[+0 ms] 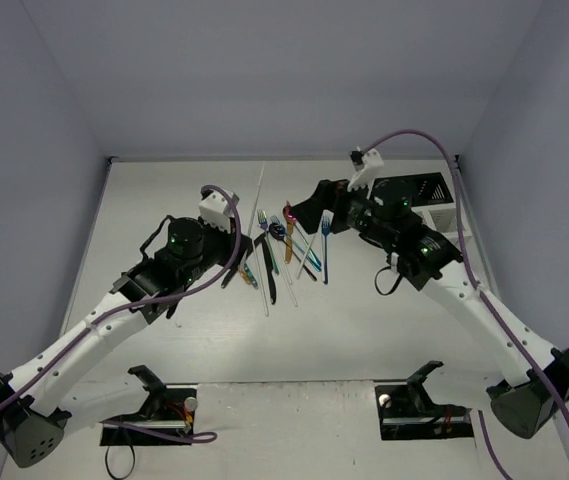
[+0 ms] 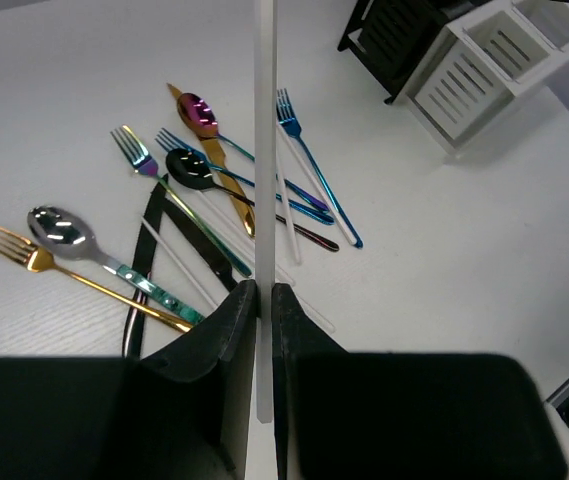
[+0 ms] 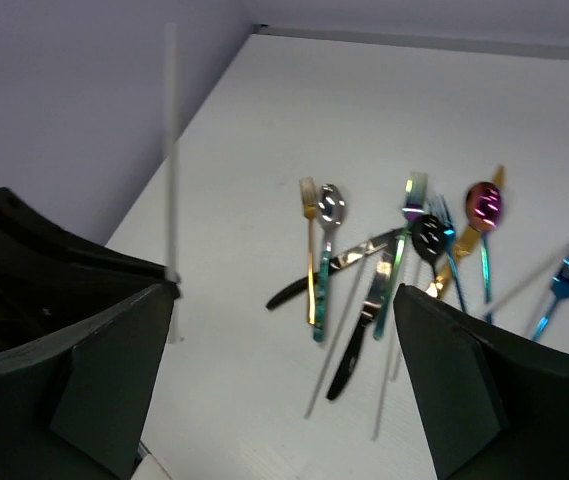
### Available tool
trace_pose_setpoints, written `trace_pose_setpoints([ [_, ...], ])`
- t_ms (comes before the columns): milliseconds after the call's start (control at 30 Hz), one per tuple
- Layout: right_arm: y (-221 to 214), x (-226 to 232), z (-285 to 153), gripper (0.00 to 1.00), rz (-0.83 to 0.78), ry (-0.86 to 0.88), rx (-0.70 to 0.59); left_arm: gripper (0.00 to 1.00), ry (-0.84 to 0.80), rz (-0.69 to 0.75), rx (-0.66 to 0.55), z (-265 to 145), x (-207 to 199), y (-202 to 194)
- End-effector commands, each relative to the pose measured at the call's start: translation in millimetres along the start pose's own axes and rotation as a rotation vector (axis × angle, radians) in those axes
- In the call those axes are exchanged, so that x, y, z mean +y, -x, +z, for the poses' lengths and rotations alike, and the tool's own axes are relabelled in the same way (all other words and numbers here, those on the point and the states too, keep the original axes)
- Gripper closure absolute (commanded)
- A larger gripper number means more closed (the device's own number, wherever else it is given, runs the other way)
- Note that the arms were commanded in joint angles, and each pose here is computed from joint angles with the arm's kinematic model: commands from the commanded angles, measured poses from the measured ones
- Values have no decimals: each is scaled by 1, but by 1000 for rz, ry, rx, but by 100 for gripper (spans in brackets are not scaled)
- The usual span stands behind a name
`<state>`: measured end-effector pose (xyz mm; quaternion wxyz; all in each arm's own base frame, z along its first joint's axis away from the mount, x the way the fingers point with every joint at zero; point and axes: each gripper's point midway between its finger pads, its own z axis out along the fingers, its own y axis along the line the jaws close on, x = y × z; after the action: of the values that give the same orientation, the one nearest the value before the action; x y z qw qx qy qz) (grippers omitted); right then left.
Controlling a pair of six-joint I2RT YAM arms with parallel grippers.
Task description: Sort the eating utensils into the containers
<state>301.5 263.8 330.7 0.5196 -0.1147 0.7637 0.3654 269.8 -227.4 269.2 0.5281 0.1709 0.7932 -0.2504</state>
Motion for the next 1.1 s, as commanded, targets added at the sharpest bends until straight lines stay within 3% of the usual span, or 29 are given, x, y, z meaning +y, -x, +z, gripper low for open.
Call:
trace_pose_setpoints([
  [0,44,56,15,17,-23,115,-182,100,-139,104,-128,-1,-33,44],
  [367,32,60,49,40,-16,94,-179,100,-198,108,-170,-4,-50,52],
  [467,29,59,54,57,-21,88,-173,100,-205,109,-163,-3,-52,49],
  [633,30,59,55,97,-25,89,-174,100,-184,107,-154,1,-49,45],
  [700,30,56,55,100,-26,75,-178,99,-159,95,-150,4,-44,44],
  [733,30,54,55,100,-28,68,-181,94,-151,85,-148,6,-44,44],
  [800,31,50,55,100,-43,53,-184,63,-126,62,-140,9,-40,41],
  [867,33,43,54,100,-53,25,-196,41,-73,35,-142,12,-30,40],
  [967,43,21,52,100,-84,-45,-228,25,40,0,-112,15,-11,32],
  [1067,68,-18,41,100,-135,-186,-297,19,169,-26,-77,12,13,26],
])
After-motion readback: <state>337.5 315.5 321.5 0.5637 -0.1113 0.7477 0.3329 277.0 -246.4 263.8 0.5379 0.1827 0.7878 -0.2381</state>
